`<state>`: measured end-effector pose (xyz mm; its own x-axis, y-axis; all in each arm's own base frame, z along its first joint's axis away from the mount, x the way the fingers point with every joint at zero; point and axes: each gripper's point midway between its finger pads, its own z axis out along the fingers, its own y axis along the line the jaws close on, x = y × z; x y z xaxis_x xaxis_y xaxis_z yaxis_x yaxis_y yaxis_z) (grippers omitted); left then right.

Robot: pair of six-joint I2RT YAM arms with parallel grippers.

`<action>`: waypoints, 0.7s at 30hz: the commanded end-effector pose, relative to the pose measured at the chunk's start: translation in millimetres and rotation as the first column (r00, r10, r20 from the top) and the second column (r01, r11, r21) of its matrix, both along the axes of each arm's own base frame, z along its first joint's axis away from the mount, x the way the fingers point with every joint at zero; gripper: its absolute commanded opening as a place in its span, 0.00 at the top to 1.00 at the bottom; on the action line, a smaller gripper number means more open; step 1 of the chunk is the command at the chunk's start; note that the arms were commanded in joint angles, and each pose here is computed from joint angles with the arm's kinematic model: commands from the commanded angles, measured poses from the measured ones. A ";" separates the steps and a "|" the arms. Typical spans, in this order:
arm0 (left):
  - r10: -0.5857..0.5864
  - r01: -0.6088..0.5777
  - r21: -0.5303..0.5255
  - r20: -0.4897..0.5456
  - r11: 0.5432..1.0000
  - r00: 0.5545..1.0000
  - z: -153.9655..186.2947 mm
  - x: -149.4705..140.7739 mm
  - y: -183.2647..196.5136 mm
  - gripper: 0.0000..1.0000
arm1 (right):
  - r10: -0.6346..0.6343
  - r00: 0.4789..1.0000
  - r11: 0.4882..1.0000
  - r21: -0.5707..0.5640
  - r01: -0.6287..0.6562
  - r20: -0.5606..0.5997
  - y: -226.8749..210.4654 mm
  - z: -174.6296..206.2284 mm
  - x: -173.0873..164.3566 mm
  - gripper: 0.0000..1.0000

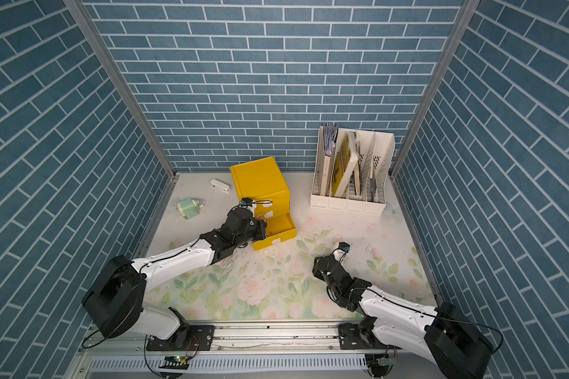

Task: Place the wired earphones into the drawer by color
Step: Place the wired earphones in the drawer.

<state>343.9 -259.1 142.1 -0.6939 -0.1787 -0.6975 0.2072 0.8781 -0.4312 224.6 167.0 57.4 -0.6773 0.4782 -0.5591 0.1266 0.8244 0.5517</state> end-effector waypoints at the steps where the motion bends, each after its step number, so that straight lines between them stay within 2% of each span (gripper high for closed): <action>1: 0.009 -0.009 0.010 0.014 1.000 1.000 -1.7 -3.6 1.1 0.94 | 0.002 1.000 1.000 -0.016 -0.002 0.016 -3.5 0.6 0.7 0.51; 21: 0.058 -0.057 0.094 -0.010 0.994 0.998 -30.4 4.7 2.6 0.93 | -0.001 1.000 1.000 -0.019 0.001 0.016 -6.2 -1.6 -0.6 0.51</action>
